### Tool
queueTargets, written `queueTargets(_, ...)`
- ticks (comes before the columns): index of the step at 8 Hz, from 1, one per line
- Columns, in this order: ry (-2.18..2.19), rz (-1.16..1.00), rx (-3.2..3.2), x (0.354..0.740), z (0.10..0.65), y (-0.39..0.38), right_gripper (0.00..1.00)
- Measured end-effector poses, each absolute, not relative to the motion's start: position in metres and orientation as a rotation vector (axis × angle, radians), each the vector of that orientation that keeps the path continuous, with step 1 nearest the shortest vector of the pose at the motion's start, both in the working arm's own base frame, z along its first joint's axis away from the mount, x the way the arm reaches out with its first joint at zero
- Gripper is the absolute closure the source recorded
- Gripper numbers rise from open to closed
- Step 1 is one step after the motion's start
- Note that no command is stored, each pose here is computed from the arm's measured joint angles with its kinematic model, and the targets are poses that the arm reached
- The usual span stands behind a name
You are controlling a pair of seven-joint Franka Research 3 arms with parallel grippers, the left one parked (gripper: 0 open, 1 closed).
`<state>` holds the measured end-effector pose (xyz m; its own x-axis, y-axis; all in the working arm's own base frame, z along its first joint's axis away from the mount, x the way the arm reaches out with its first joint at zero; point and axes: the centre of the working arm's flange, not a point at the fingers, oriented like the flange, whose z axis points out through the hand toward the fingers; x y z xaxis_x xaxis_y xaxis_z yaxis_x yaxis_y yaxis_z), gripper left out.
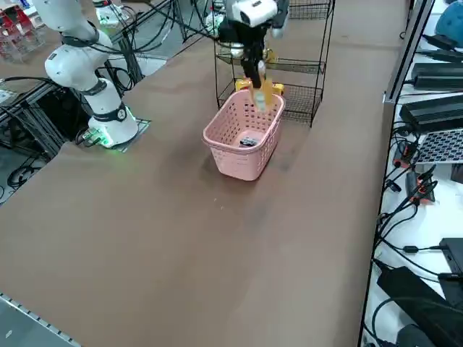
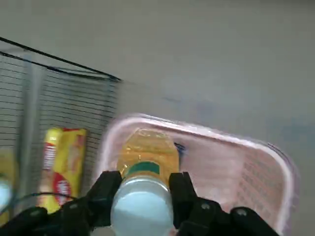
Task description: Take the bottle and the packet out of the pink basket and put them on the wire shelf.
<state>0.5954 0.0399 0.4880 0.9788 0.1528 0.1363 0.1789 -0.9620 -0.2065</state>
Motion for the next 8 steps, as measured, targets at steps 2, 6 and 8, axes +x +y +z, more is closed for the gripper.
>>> queueTargets(2,-0.310,-0.220,-2.790,0.602,0.503,0.047,0.44)
queueTargets(6,-0.307,-0.246,-2.568,0.618,0.505,0.069,0.44)
queueTargets(8,-0.293,-0.207,-2.497,0.620,0.492,0.091,0.44)
